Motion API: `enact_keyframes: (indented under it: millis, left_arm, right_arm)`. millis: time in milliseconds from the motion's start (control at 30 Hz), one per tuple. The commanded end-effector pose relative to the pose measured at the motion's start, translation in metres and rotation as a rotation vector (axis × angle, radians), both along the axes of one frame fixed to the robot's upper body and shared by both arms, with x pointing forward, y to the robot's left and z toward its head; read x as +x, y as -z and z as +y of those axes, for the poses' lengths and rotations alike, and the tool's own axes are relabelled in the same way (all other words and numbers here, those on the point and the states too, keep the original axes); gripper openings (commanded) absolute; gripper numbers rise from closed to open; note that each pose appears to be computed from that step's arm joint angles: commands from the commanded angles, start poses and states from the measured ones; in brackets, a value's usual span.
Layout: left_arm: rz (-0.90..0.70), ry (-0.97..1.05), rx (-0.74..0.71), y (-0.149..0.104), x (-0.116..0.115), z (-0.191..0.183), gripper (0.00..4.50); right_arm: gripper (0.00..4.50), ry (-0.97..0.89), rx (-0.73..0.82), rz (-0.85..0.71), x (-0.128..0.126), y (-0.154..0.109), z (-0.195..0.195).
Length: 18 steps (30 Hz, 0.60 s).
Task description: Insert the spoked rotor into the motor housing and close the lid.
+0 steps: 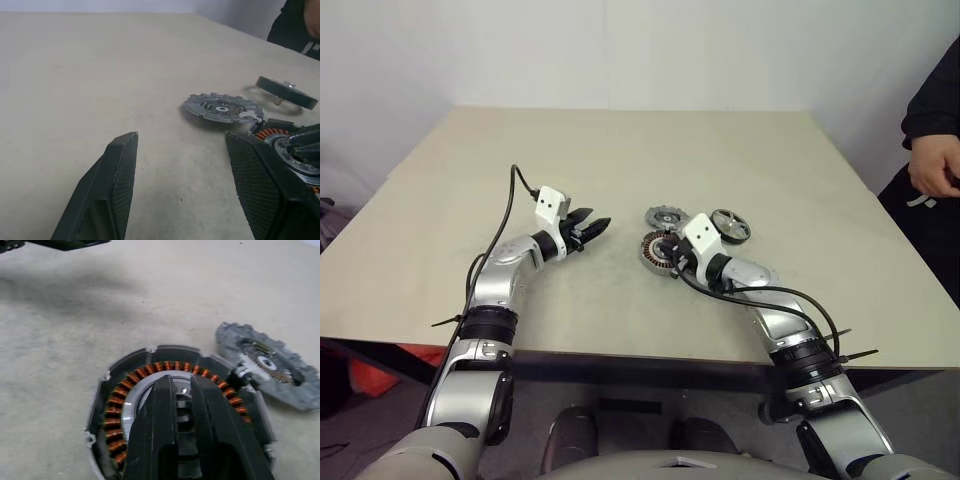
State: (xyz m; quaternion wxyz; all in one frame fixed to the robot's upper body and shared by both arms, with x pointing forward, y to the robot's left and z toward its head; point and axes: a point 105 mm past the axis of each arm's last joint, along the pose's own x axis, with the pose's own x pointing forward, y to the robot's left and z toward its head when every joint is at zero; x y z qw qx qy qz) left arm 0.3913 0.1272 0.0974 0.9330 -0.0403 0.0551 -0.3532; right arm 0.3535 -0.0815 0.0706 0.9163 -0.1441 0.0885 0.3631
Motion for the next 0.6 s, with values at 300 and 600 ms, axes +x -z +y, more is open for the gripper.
enact_keyframes:
  millis: [300, 600]
  left_arm:
    - [-0.066, -0.004, 0.007, -0.0173, 0.0014, 0.0000, 2.94]
    - [-0.062, -0.006, 0.008, -0.0149, 0.0012, -0.0001, 2.94]
  right_arm:
    - [0.47, 0.027, 0.040, 0.010, 0.0085, 0.0036, 0.0035]
    - [0.02, 0.037, 0.051, -0.007, 0.0124, -0.0044, 0.0009]
